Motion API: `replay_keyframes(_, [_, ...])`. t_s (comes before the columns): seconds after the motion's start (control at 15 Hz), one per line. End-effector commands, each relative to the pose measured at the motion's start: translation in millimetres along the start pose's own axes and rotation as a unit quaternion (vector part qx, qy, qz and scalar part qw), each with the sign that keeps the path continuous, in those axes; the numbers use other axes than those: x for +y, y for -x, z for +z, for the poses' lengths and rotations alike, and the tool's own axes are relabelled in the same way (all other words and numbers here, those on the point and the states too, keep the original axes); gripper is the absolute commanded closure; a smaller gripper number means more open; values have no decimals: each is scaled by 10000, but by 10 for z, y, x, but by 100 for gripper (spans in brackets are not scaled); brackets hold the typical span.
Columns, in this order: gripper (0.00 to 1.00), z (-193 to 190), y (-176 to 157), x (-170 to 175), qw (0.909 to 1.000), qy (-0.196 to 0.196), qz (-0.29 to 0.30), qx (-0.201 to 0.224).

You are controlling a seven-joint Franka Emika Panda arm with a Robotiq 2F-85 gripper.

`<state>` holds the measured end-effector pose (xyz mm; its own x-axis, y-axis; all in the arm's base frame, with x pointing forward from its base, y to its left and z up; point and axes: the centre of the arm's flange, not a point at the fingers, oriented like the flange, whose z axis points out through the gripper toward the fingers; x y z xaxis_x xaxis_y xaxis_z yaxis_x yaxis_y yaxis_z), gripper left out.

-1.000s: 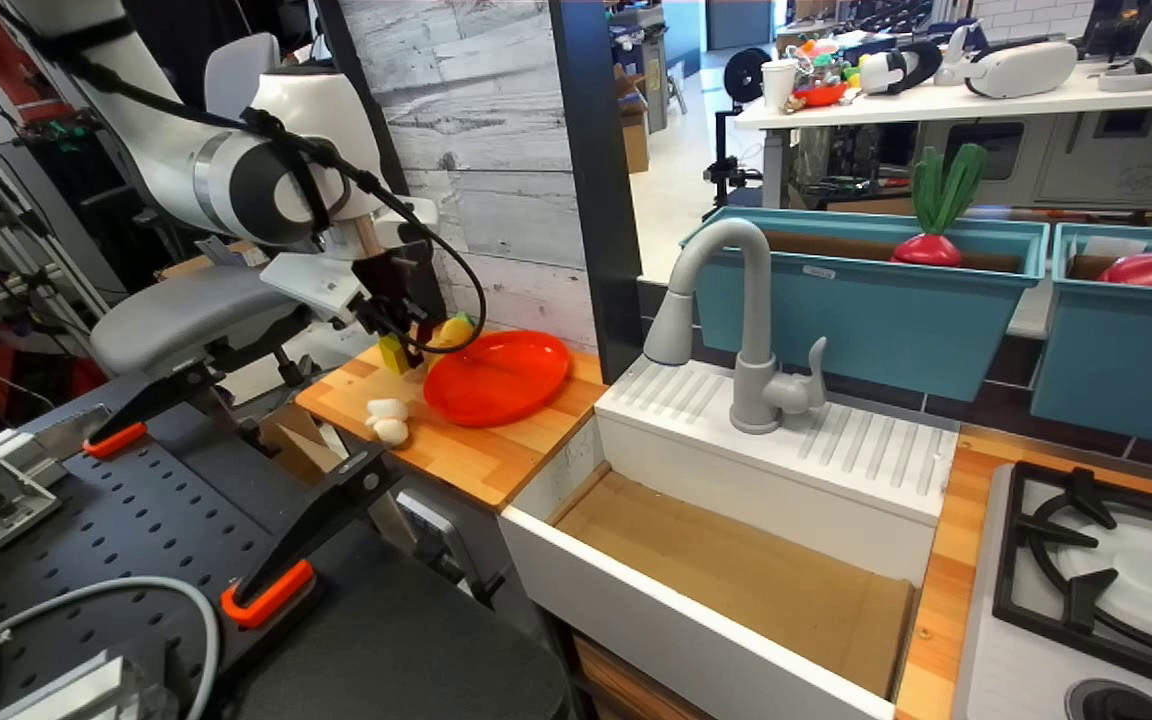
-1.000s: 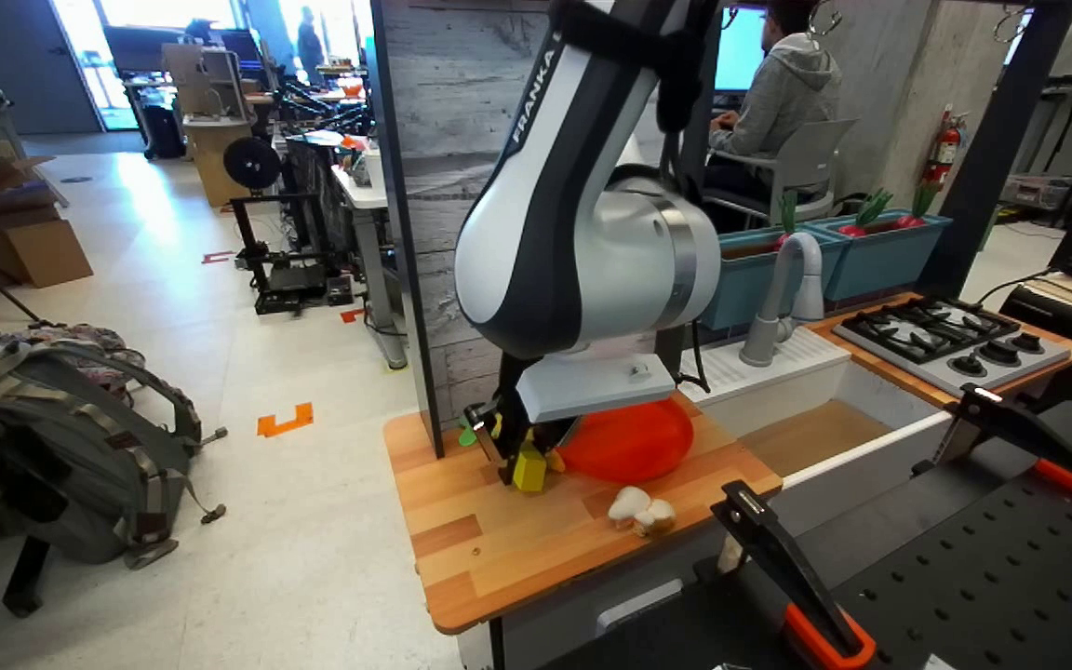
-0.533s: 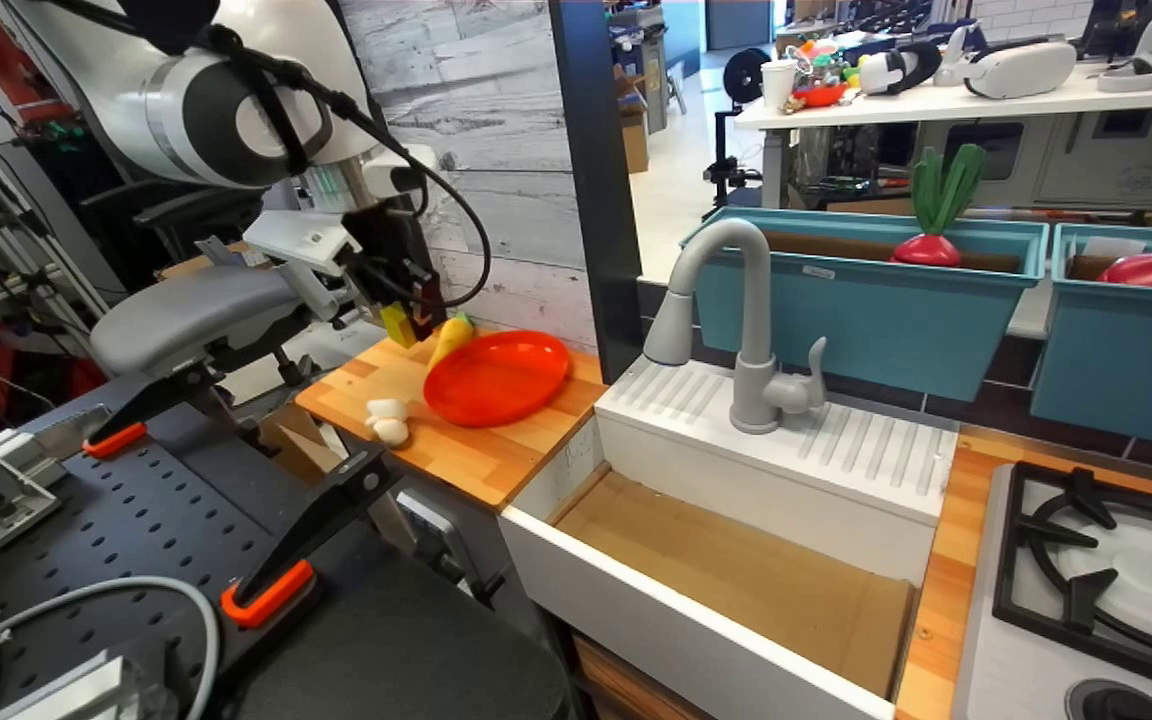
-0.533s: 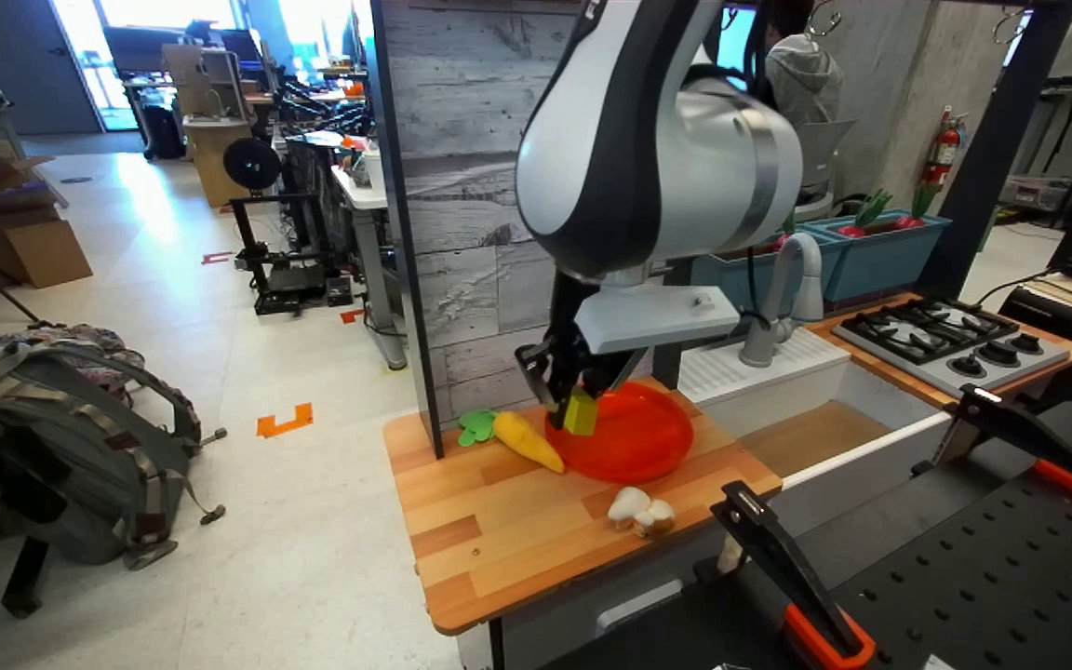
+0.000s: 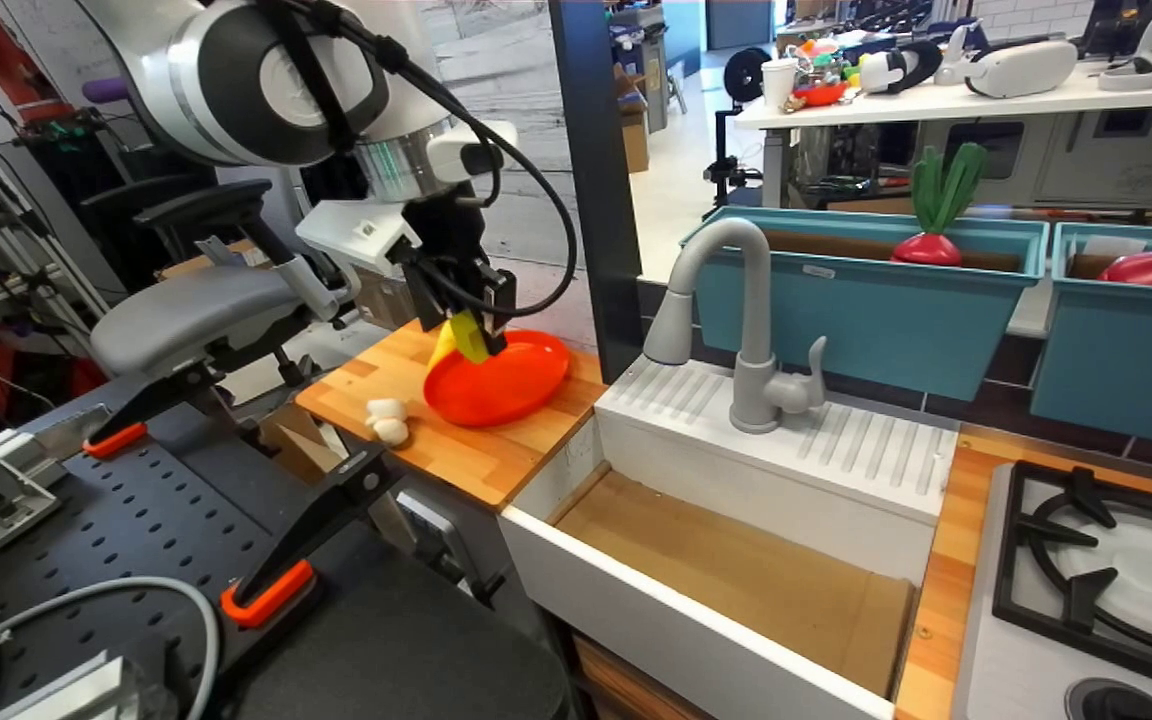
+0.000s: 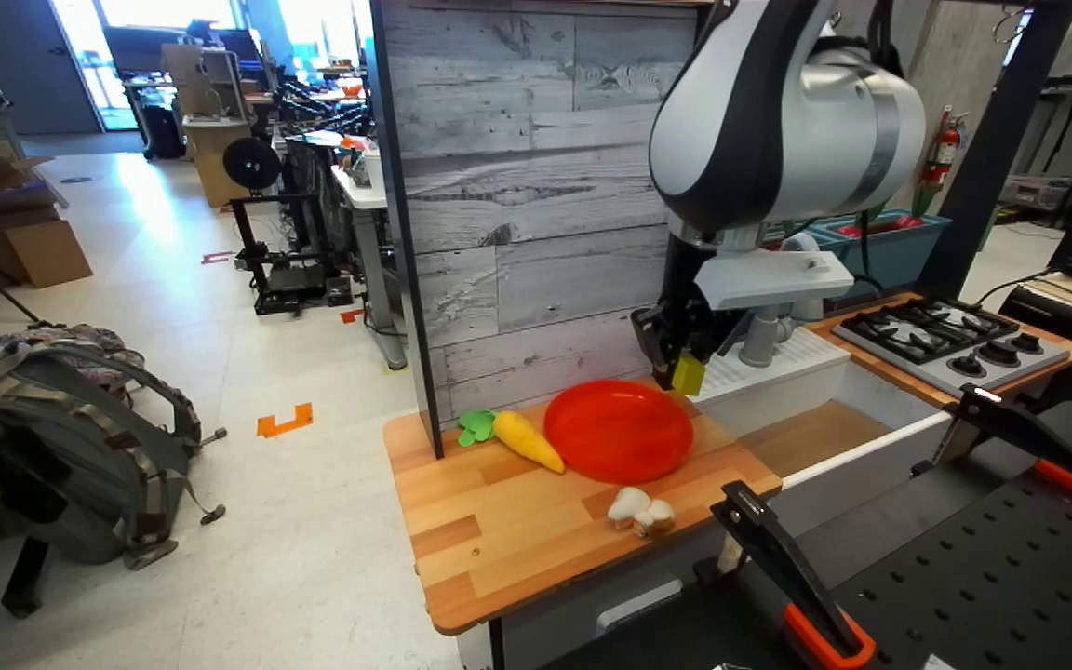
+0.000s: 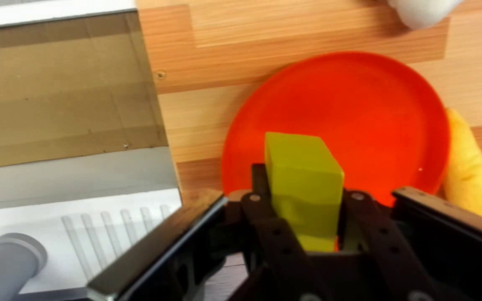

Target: Move the yellow plush toy to the right of the counter

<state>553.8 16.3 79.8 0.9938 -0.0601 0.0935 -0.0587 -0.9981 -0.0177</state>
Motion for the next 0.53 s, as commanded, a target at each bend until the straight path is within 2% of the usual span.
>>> replay_keyframes(0.0, [92,42,139,382,9998,15,170,-67])
replay_keyframes(0.2, [92,176,232,601,9991,14,313,-284])
replay_keyframes(0.47, [92,342,324,706,9983,57,333,-481])
